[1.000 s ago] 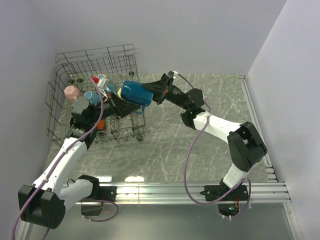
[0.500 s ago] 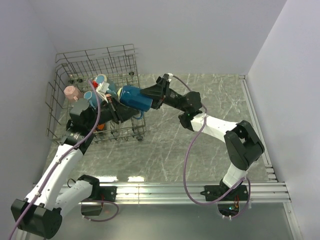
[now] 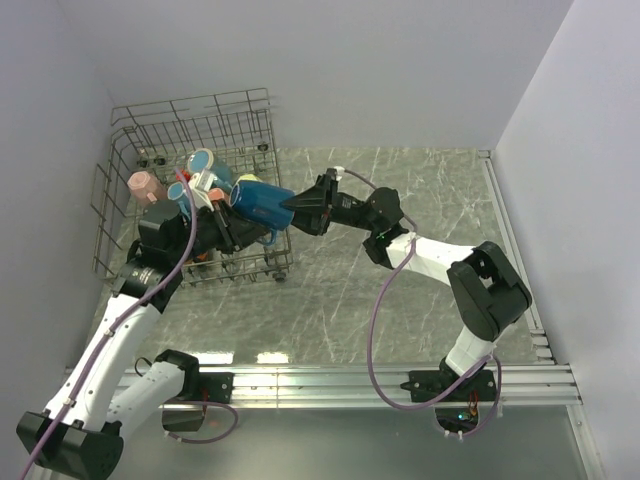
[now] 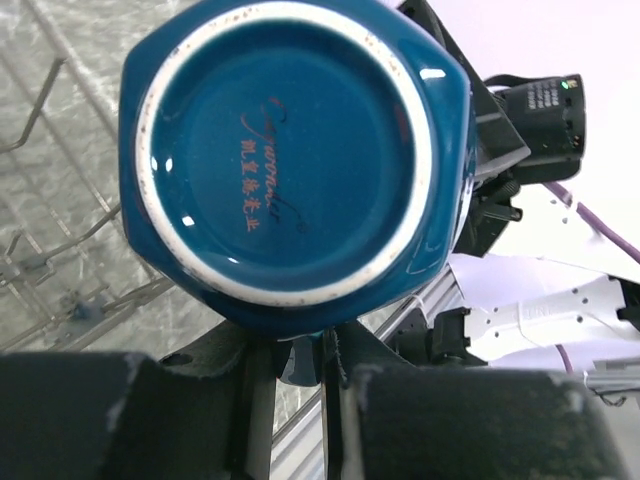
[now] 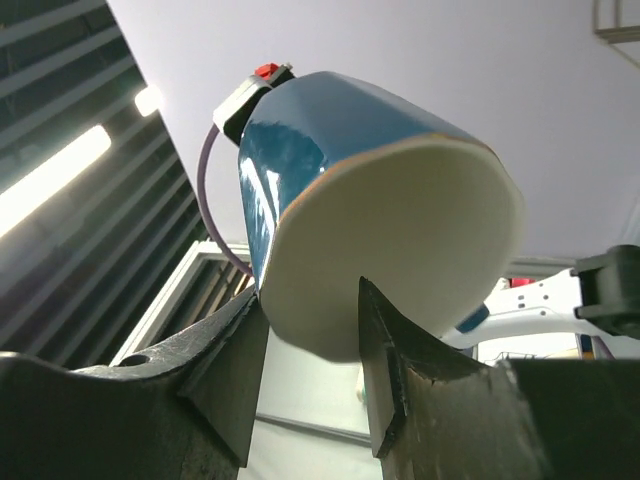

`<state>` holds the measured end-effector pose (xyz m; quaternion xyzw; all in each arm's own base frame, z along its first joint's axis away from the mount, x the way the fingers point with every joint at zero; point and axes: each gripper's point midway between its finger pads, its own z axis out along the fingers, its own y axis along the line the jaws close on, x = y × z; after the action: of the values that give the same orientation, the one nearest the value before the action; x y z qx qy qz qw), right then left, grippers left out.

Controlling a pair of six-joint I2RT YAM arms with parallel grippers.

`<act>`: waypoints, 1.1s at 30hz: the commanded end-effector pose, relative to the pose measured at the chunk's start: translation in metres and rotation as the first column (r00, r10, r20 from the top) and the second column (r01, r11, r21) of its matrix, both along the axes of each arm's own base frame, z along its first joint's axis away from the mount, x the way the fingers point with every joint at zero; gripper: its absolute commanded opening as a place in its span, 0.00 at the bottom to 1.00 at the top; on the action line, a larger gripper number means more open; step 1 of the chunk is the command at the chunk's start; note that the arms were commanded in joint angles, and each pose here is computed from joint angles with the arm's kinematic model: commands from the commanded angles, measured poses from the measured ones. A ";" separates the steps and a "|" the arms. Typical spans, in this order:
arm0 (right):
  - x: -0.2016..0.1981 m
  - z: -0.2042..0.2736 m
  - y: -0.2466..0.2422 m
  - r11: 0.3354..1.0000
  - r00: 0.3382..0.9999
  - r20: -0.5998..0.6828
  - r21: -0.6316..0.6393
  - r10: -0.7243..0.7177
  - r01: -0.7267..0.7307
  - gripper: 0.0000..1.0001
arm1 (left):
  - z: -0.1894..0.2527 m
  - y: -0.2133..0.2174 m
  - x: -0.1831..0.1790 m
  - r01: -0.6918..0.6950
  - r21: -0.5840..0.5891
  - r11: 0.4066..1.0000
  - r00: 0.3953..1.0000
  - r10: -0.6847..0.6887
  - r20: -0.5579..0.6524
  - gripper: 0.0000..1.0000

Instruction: Load the cups into the dish rack

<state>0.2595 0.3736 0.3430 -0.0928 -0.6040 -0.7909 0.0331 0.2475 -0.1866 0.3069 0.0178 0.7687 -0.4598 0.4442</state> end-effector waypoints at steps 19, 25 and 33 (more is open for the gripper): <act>-0.014 -0.095 -0.078 0.783 0.992 -0.116 -0.612 0.044 -0.107 0.43 | 0.011 0.071 0.081 -0.313 0.367 0.876 0.949 0.269 0.167 0.01; -0.015 -0.115 -0.098 0.764 0.991 -0.135 -0.640 -0.010 -0.080 0.43 | -0.036 0.060 0.079 -0.259 0.447 0.856 0.966 0.240 0.098 0.00; -0.010 -0.131 -0.115 0.666 0.998 -0.070 -0.744 0.005 -0.056 0.43 | -0.093 0.052 0.085 -0.227 0.556 0.799 0.966 0.259 0.023 0.00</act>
<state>0.2507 0.2689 0.2124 -0.1360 -0.8590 -0.4915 0.0446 0.3087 -0.1349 0.1928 0.0309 0.9030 -0.1747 0.3914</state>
